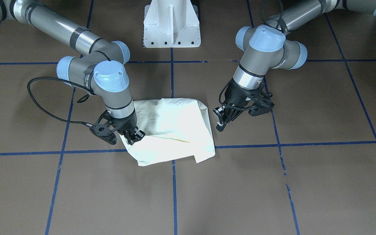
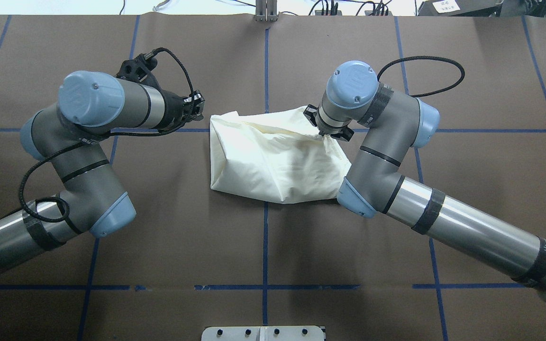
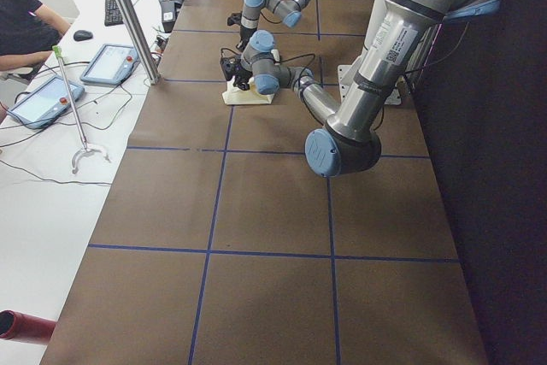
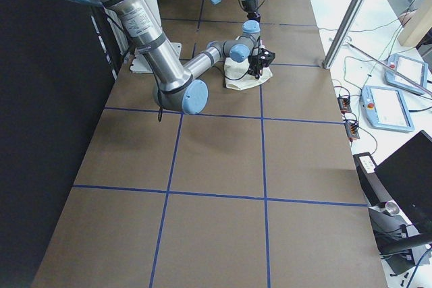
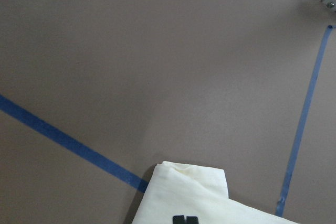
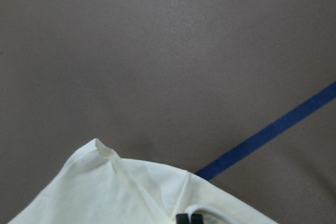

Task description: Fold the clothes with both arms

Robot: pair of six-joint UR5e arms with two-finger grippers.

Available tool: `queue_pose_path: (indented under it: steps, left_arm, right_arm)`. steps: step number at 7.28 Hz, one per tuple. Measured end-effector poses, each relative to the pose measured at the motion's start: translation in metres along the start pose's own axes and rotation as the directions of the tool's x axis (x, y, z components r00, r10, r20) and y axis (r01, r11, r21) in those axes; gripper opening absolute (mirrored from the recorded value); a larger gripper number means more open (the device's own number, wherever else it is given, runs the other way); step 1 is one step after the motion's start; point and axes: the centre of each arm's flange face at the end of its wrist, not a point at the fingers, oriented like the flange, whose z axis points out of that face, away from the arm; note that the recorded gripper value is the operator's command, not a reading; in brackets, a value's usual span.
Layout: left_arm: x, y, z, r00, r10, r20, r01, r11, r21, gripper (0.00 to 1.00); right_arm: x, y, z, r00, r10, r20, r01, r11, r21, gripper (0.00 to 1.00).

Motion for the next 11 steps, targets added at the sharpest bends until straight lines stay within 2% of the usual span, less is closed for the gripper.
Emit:
queue_pose_path:
  steps: [2, 5, 9, 10, 11]
  left_arm:
    - [-0.038, 0.003, 0.005, 0.998, 0.031, -0.054, -0.033, 0.999, -0.034, 0.0]
    - [-0.067, 0.036, 0.043, 0.981, 0.067, -0.182, -0.088, 0.99, -0.107, 0.0]
    - [-0.045, 0.086, 0.065, 0.967, 0.079, -0.241, -0.124, 0.976, -0.179, 0.0]
    - [-0.043, 0.099, 0.064, 0.965, 0.083, -0.248, -0.14, 0.966, -0.219, 0.0]
    - [-0.049, 0.11, 0.059, 0.965, 0.089, -0.248, -0.163, 0.941, -0.298, 0.0]
  right_arm:
    - [0.0, -0.001, -0.001, 1.0, 0.001, 0.001, -0.001, 1.0, 0.0, 0.0]
    - [-0.001, -0.002, -0.002, 1.0, 0.001, 0.004, -0.001, 1.0, 0.0, 0.0]
    - [-0.002, -0.001, -0.003, 1.0, 0.002, 0.007, -0.002, 1.0, 0.0, 0.0]
    - [-0.002, -0.001, -0.004, 1.0, 0.002, 0.008, -0.002, 1.0, 0.0, 0.0]
    - [-0.002, -0.001, -0.005, 1.0, 0.002, 0.01, -0.002, 1.0, -0.001, 0.0]
